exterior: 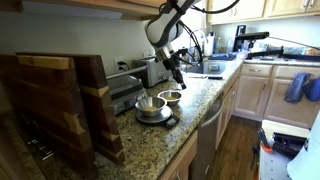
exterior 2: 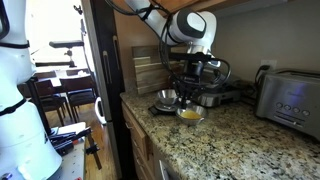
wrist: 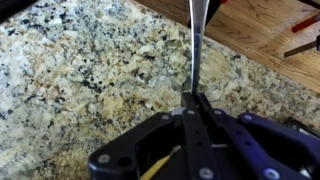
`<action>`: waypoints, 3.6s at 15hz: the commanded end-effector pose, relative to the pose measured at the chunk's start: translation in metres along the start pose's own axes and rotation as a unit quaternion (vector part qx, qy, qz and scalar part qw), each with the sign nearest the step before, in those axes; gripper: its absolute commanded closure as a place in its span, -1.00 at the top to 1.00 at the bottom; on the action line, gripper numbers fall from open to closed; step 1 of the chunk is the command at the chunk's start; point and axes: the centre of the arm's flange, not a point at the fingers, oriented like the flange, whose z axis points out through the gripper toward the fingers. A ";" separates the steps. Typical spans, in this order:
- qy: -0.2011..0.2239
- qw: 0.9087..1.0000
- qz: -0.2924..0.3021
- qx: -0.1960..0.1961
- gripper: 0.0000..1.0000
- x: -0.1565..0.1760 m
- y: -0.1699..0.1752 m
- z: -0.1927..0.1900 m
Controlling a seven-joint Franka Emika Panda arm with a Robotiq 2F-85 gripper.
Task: Use the spoon to get some sugar from the right bowl and put in the left bowl
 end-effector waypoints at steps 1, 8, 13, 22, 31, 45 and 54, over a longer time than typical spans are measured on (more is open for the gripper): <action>-0.006 1.000 0.005 -0.010 -0.93 0.001 -0.001 0.000; -0.074 0.995 -0.007 -0.070 -0.93 0.031 -0.001 0.010; -0.112 0.986 -0.060 -0.112 -0.93 0.063 -0.019 0.033; -0.150 0.961 -0.131 -0.194 -0.93 0.094 -0.062 0.036; -0.119 0.966 -0.155 -0.172 -0.93 0.093 -0.068 0.035; -0.013 0.989 -0.126 -0.071 -0.93 0.036 -0.039 0.026; 0.008 0.991 -0.109 -0.080 -0.93 0.022 -0.025 0.007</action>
